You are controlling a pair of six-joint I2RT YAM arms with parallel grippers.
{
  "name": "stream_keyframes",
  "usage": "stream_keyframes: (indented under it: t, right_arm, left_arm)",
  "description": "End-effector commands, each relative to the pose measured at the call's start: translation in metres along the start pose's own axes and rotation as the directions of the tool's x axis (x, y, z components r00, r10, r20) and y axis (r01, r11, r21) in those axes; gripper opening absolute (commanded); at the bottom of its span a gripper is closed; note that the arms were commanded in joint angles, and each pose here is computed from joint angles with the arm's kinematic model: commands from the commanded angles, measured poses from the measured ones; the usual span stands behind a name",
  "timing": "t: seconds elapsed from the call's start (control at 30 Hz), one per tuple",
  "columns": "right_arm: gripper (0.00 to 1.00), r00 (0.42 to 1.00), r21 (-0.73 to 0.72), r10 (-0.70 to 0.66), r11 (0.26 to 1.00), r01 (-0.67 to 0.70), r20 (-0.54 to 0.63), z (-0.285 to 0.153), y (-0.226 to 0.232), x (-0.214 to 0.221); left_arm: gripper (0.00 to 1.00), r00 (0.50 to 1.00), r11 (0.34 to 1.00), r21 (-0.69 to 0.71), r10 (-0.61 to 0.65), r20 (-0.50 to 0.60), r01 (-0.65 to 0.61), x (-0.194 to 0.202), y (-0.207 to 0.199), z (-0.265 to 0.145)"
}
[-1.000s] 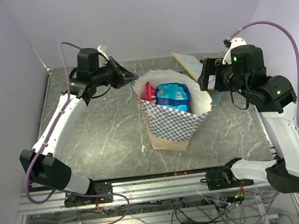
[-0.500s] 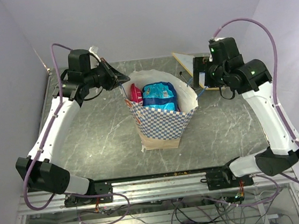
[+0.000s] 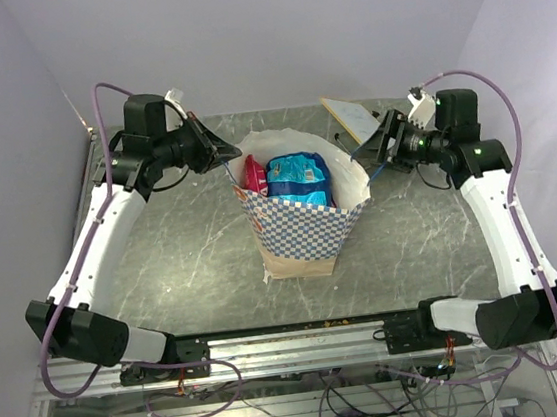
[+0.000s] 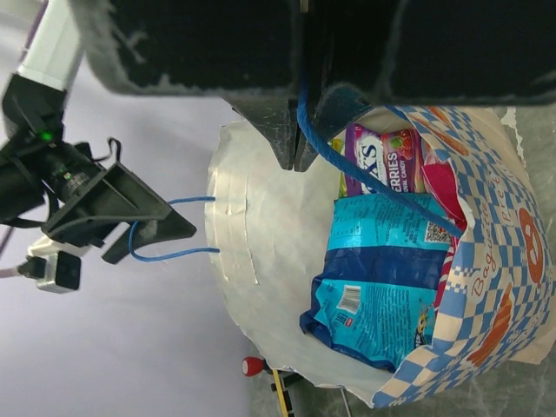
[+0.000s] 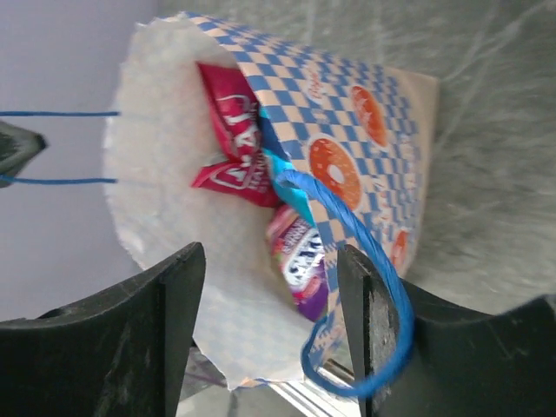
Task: Take the snacks out of the paper bag
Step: Adjust the paper bag at the center of the board.
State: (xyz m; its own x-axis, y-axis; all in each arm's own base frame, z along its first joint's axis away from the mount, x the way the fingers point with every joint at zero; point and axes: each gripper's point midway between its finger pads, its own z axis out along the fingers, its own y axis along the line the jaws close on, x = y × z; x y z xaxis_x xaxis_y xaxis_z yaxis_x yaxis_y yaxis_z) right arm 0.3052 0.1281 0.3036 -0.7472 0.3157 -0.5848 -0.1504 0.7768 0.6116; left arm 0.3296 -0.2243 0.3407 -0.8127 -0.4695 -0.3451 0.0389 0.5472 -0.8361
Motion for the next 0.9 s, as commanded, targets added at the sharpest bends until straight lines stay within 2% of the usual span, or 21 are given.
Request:
stream_keyframes:
  t: [0.0,0.2,0.3,0.37,0.57,0.73,0.87]
  right_arm:
    - [0.61,0.999,-0.435,0.032,0.9,-0.015,0.03,-0.014,0.062,-0.011]
    - [0.6,0.994,-0.545,0.086,0.838,-0.036,0.066,-0.012,0.071,-0.016]
    - [0.44,0.992,-0.602,0.109,0.797,-0.049,0.062,-0.018,0.078,-0.013]
    - [0.41,0.992,-0.615,0.108,0.787,-0.045,0.066,-0.021,0.081,-0.012]
    - [0.46,0.994,-0.584,0.08,0.812,-0.023,0.072,-0.024,0.081,-0.012]
    - [0.49,0.992,-0.491,0.117,0.867,-0.081,0.042,-0.01,0.061,-0.011]
    - [0.5,0.988,-0.509,0.141,0.856,-0.089,0.065,-0.016,0.067,-0.016]
  left_arm:
    - [0.07,0.999,0.996,0.082,0.038,-0.001,-0.037,0.006,-0.022,-0.022]
    - [0.07,1.0,0.992,0.127,0.028,-0.007,-0.026,0.013,-0.026,-0.026]
    - [0.07,1.0,0.993,0.118,0.028,-0.009,-0.027,0.016,-0.024,-0.03]
    - [0.07,1.0,0.993,0.118,0.029,-0.008,-0.028,0.018,-0.025,-0.034]
    - [0.07,1.0,0.992,0.123,0.02,-0.015,-0.018,0.021,-0.026,-0.038]
    - [0.07,1.0,0.991,0.136,0.01,-0.01,-0.009,0.022,-0.027,-0.037]
    - [0.07,1.0,0.992,0.129,0.008,-0.019,-0.005,0.024,-0.024,-0.037]
